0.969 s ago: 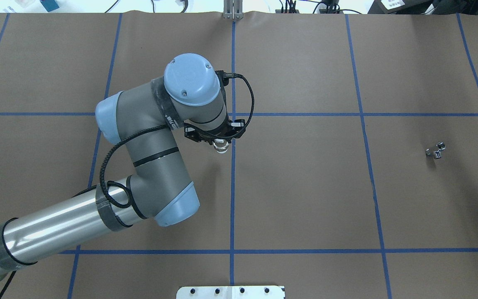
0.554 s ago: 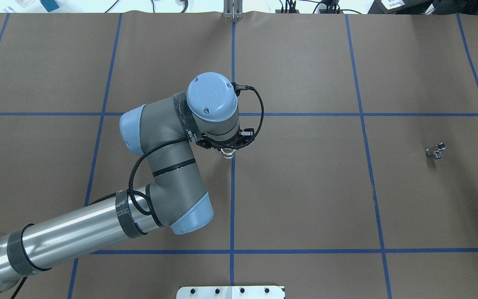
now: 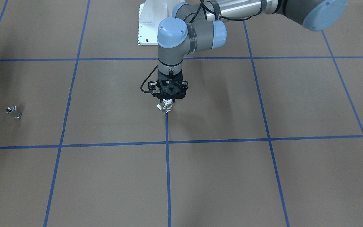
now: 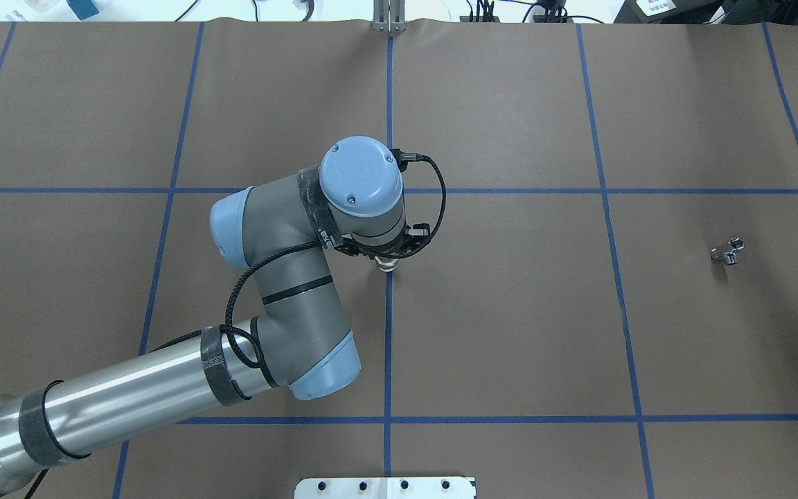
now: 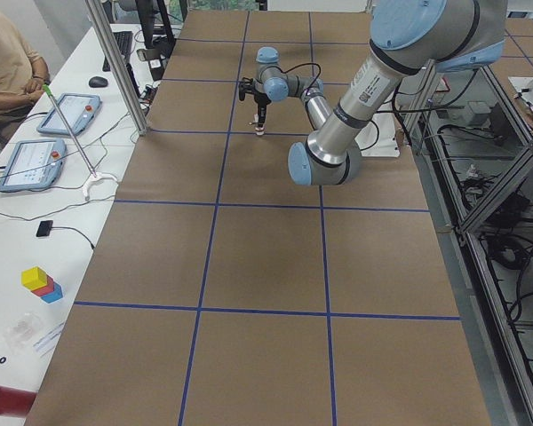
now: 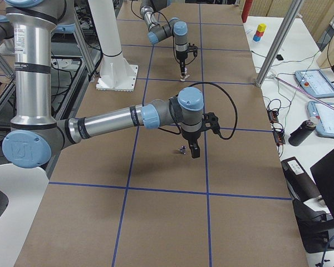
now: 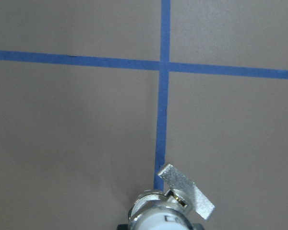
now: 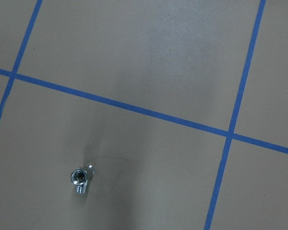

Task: Assemble PPR valve and pipe with both arms
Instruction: 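Lower the white valve upright onto the table and open the left gripper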

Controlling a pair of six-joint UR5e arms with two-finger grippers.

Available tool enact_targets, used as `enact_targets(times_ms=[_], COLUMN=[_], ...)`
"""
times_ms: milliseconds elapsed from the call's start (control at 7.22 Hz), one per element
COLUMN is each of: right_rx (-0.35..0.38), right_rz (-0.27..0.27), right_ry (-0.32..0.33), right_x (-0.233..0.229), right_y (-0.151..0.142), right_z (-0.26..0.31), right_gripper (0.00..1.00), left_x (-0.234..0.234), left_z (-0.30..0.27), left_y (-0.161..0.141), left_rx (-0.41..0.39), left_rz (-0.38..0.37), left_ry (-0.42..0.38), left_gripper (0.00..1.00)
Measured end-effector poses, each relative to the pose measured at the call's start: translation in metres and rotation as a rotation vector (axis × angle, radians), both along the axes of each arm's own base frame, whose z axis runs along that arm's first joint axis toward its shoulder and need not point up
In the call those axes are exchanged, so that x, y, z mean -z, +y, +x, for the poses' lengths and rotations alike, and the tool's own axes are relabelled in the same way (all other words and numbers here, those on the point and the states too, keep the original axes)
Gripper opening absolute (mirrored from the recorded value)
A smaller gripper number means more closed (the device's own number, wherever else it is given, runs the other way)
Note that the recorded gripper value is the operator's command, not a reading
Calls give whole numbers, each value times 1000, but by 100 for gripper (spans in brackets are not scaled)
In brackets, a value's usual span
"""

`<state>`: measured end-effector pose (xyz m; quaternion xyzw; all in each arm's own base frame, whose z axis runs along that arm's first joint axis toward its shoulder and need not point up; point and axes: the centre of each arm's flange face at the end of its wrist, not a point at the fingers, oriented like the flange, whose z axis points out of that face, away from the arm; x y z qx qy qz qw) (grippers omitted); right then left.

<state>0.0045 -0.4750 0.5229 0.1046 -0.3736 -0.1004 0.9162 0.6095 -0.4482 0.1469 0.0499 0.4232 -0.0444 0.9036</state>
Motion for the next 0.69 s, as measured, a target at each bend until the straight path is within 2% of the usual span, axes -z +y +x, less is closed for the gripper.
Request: enact_targets(times_ms=[138,277,554,692], right_rx=[0,0,0,0], right_rz=[0,0,-1,-1], right_ry=[0,0,0,0], right_x=[0,0,-1,-1], right_y=[0,0,0,1], right_z=[0,0,0,0], right_gripper=[100,100,100,100], left_x=[0,1,1,2], left_z=[1,2,2,2], left_y=[2,3,4,4], left_rx=[-3,-5,-7,-7], left_rz=[1,2,4,5], left_ry=[1,2,3,4], left_gripper=[31,48,92,98])
